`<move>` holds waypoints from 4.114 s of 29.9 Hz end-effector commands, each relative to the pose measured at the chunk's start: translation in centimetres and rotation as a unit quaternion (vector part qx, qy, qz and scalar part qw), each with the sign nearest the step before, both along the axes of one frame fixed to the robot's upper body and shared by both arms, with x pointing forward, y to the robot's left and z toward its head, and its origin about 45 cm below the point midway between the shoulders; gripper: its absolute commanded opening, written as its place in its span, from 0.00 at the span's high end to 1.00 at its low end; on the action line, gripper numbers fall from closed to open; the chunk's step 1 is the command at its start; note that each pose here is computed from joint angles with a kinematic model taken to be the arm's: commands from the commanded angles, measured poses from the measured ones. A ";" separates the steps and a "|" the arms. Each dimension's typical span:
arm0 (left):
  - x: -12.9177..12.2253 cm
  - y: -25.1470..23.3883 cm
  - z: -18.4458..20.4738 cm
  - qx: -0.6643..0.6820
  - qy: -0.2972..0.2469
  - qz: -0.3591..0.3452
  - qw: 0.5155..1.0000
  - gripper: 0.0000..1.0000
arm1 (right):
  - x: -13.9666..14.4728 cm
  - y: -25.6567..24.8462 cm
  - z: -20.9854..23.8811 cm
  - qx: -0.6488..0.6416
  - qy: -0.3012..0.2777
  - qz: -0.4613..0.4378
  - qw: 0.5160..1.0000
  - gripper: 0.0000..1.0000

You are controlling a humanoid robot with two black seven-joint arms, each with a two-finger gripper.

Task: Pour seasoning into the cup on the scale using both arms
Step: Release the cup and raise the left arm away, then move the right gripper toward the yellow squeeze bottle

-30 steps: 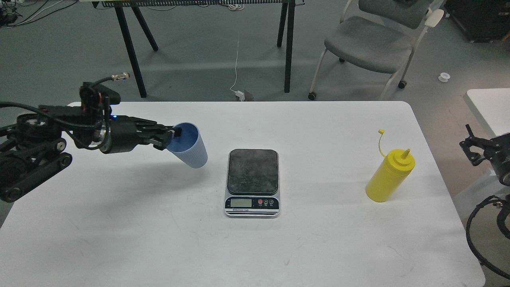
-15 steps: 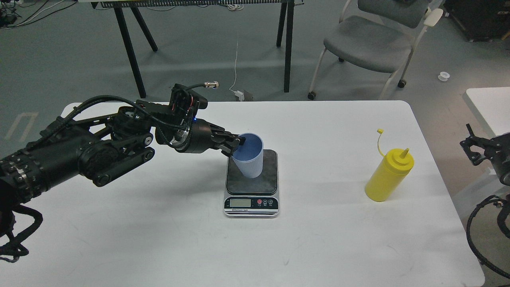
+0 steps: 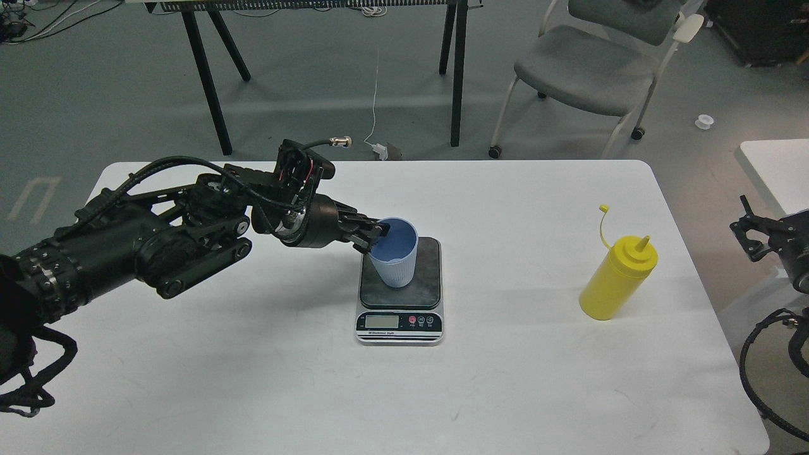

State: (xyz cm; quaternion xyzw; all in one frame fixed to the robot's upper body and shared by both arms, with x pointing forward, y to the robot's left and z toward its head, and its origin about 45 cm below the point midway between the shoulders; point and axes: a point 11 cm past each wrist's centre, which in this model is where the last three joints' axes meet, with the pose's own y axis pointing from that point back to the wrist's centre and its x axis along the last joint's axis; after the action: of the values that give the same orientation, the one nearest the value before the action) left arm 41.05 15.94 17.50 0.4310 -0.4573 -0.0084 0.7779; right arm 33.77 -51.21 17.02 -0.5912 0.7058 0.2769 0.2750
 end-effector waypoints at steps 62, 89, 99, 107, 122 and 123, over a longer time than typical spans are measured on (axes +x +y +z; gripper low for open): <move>9.9 12.2 16.2 -0.830 0.301 0.335 0.329 0.01 | -15.7 19.0 -9.0 0.245 0.071 0.112 0.960 0.00; 9.6 13.3 15.5 -0.824 0.292 0.350 0.336 0.01 | -12.4 17.9 -11.2 0.248 0.054 0.053 0.966 0.01; 9.5 13.6 15.3 -0.822 0.290 0.353 0.339 0.01 | -10.3 18.4 -11.5 0.249 0.044 0.049 0.966 0.01; 9.5 13.7 15.3 -0.822 0.289 0.354 0.339 0.01 | -8.8 18.3 -11.5 0.241 0.040 0.049 0.968 0.02; 9.5 13.7 15.3 -0.822 0.290 0.354 0.339 0.01 | -4.7 18.0 -10.5 0.223 0.020 0.052 0.973 0.05; 9.5 13.7 15.3 -0.822 0.289 0.354 0.340 0.01 | -4.6 18.1 -10.4 0.223 0.019 0.053 0.973 0.06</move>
State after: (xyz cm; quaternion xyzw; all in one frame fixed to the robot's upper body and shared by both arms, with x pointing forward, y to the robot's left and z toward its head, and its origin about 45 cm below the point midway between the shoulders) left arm 50.58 29.51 32.76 -0.3345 0.2166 0.5229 0.7535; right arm 28.68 -33.43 6.55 -0.5449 0.6008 0.4531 0.3698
